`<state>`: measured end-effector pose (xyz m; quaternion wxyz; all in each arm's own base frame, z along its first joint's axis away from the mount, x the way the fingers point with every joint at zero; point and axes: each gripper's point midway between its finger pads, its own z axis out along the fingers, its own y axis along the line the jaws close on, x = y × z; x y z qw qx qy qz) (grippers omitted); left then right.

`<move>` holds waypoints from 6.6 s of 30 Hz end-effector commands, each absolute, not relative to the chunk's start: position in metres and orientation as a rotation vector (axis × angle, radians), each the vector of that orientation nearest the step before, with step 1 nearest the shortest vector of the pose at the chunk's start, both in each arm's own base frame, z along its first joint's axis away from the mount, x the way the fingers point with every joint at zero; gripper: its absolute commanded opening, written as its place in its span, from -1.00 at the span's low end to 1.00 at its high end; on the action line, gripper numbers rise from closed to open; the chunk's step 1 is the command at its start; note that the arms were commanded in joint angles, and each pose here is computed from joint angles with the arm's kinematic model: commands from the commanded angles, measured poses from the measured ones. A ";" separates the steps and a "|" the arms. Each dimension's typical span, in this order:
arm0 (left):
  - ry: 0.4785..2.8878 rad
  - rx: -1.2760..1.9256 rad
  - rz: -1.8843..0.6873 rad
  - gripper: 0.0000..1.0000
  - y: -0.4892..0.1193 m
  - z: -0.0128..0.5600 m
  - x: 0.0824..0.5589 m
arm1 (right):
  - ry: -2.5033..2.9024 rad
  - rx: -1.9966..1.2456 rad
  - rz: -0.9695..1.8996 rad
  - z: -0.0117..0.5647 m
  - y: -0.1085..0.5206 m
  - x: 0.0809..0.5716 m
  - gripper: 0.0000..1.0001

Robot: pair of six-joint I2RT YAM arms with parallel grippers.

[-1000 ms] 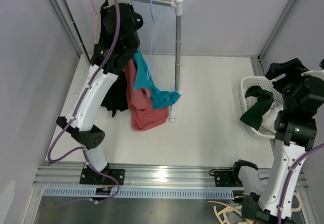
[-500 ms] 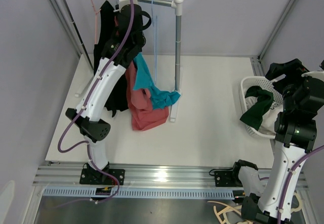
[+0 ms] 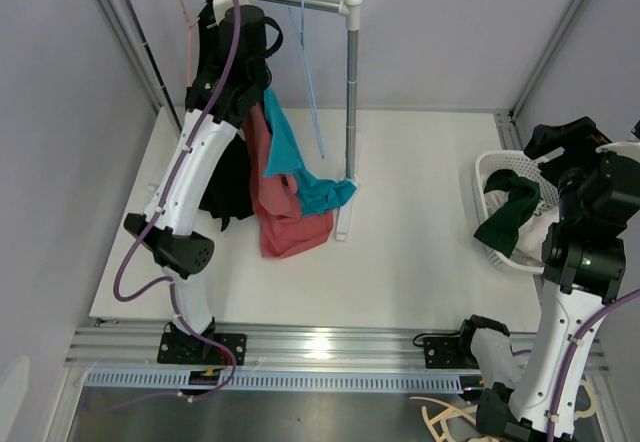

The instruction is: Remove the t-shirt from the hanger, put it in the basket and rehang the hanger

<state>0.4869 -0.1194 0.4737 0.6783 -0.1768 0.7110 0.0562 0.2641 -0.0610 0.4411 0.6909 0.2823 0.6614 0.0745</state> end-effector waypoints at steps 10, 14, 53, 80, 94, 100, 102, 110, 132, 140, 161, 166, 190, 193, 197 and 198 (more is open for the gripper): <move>1.623 -0.419 0.052 -0.42 -0.116 0.469 0.491 | 1.472 0.608 0.192 0.443 -0.055 0.262 0.59; 1.608 -0.415 0.055 -0.42 -0.114 0.476 0.488 | 1.475 0.608 0.198 0.441 -0.054 0.263 0.59; 1.343 -0.352 -0.017 -0.99 -0.071 0.596 0.412 | 1.495 0.511 0.298 0.445 -0.032 0.270 0.61; 1.536 -0.453 0.068 -0.99 -0.076 0.511 0.285 | 1.538 -0.366 0.964 0.449 0.183 0.221 0.64; 1.677 -0.497 0.102 -0.99 -0.115 0.452 0.315 | 1.468 -0.676 1.053 0.381 0.325 0.158 0.62; 1.736 -0.536 0.148 -0.99 -0.123 0.442 0.320 | 1.424 -0.593 1.012 0.359 0.343 0.167 0.62; 1.738 -0.539 0.141 -0.99 -0.123 0.440 0.319 | 1.398 -0.569 1.001 0.357 0.347 0.170 0.62; 1.719 -0.541 0.123 -0.99 -0.121 0.443 0.318 | 1.418 -0.591 0.992 0.338 0.369 0.175 0.34; 1.652 -0.526 0.203 -0.99 -0.105 0.454 0.345 | 1.536 -0.672 1.026 0.331 0.354 0.126 -1.00; 1.597 -0.542 0.255 -0.99 -0.086 0.468 0.378 | 1.622 -0.665 0.987 0.305 0.325 0.099 -1.00; 1.563 -0.508 0.168 -0.99 -0.075 0.511 0.373 | 1.684 -0.621 0.932 0.273 0.305 0.096 -1.00; 1.561 -0.461 0.178 -0.99 -0.085 0.515 0.346 | 1.655 -0.664 0.919 0.287 0.330 0.111 -1.00; 1.637 -0.318 -0.233 -0.98 -0.052 0.480 0.215 | 1.674 -0.237 0.653 0.357 0.213 0.214 -1.00; 1.612 -0.325 -0.220 -0.99 -0.048 0.481 0.217 | 1.554 -0.065 0.562 0.411 0.163 0.226 -1.00; 1.599 -0.326 -0.224 -0.99 -0.046 0.487 0.220 | 1.311 0.108 0.478 0.494 0.122 0.235 -1.00; 1.589 -0.332 -0.233 -0.98 -0.045 0.493 0.220 | 1.255 0.112 0.431 0.510 0.114 0.236 -1.00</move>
